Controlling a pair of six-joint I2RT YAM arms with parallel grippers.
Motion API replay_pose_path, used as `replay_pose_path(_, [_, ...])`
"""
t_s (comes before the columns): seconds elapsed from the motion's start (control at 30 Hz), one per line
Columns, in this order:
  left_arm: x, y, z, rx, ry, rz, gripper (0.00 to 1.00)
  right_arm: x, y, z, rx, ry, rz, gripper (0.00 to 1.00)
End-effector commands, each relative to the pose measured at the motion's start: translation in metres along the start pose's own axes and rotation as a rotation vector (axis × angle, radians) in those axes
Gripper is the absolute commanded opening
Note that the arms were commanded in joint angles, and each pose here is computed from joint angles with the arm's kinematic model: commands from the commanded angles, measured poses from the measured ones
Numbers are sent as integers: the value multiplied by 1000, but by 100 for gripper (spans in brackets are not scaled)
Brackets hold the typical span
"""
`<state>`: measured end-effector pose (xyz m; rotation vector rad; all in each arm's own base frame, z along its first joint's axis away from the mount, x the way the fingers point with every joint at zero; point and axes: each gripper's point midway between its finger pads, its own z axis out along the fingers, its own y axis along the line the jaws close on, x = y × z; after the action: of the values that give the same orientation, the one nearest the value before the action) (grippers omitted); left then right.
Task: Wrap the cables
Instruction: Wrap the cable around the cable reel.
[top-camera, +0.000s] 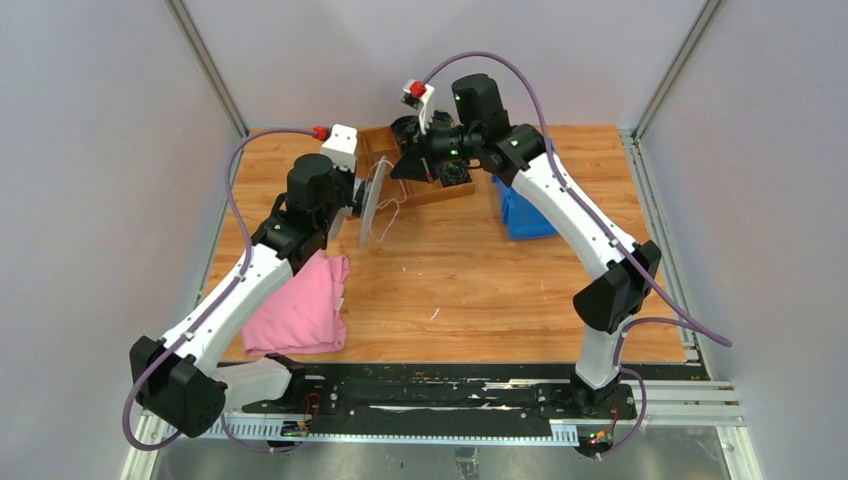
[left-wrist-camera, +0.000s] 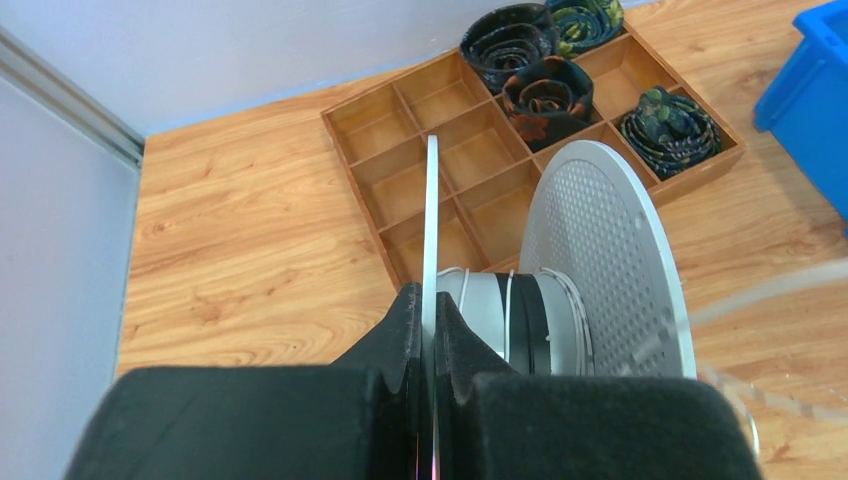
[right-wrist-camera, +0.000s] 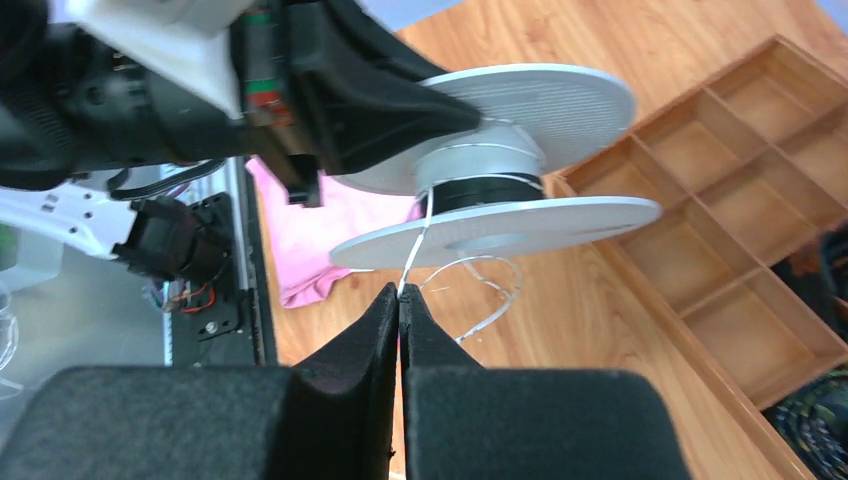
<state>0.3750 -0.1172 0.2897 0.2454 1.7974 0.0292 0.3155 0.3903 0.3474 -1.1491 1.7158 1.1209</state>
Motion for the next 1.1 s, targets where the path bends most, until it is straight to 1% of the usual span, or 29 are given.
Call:
replay_pose_path(0.0, [-35,-5,-10,44,-127,12,0,-10,-32,-14,138,-6,-48,1])
replay_pose_path(0.23, [-34,-13,-14,99,-124,27,0,-14,-65,-26,286,12,-138,1])
replay_pose_path(0.57, [-36,-27,-21,180,-116,-18,0,-10,-121,-30,472,67,-232,1])
replay_pose_path(0.67, [-38,-30,-22,195,-113,-38,0,-4,-135,-28,500,86,-242,0])
replay_pose_path(0.9, [-44,-31,-27,209,-114,-57,0,26,-175,-23,573,174,-263,1])
replay_pose_path(1.07, [-47,-32,-29,216,-113,-72,0,40,-188,-21,596,216,-285,1])
